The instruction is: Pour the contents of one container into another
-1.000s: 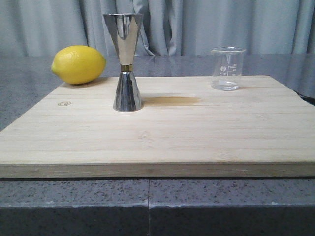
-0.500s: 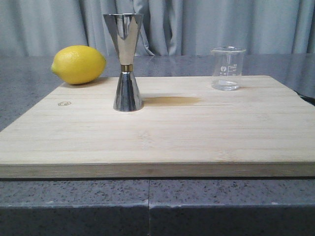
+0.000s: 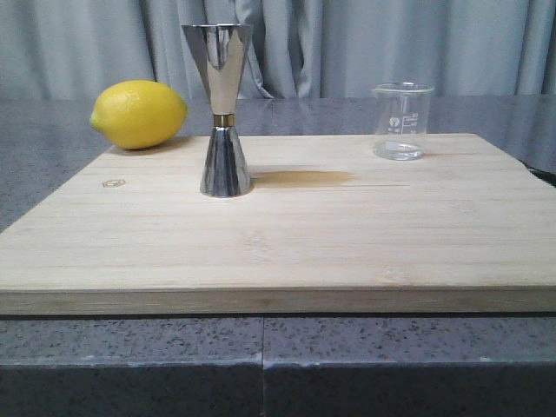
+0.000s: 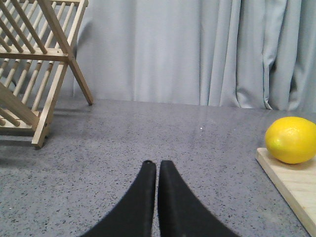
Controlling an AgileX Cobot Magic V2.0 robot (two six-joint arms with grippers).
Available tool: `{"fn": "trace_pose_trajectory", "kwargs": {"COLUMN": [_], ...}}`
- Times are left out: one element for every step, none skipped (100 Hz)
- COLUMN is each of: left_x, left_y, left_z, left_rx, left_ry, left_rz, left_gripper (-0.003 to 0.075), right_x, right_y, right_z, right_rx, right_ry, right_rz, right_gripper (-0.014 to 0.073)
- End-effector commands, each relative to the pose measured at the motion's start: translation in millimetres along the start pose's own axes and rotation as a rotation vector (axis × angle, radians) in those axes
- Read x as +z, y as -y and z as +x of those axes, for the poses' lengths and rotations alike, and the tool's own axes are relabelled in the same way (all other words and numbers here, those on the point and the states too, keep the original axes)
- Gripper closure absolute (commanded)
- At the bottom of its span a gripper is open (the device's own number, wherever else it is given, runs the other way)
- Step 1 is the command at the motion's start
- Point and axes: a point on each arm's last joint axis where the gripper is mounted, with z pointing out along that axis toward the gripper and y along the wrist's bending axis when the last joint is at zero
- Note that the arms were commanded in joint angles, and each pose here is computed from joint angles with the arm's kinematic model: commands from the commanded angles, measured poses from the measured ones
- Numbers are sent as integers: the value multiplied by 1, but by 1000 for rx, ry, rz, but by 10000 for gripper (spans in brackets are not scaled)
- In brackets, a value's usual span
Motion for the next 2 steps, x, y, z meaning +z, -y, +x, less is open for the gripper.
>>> {"fn": "trace_pose_trajectory", "kwargs": {"left_x": [-2, -2], "left_y": [1, 1], "left_z": [2, 2], "left_rx": [-11, -11], "left_ry": [65, 65], "left_rz": [17, 17], "left_gripper": [739, 739], "right_x": [-1, -1], "right_y": [0, 0], "right_z": [-5, -5], "right_rx": [-3, -3], "right_ry": [82, 82], "right_rz": [7, 7], "right_gripper": [662, 662]}}
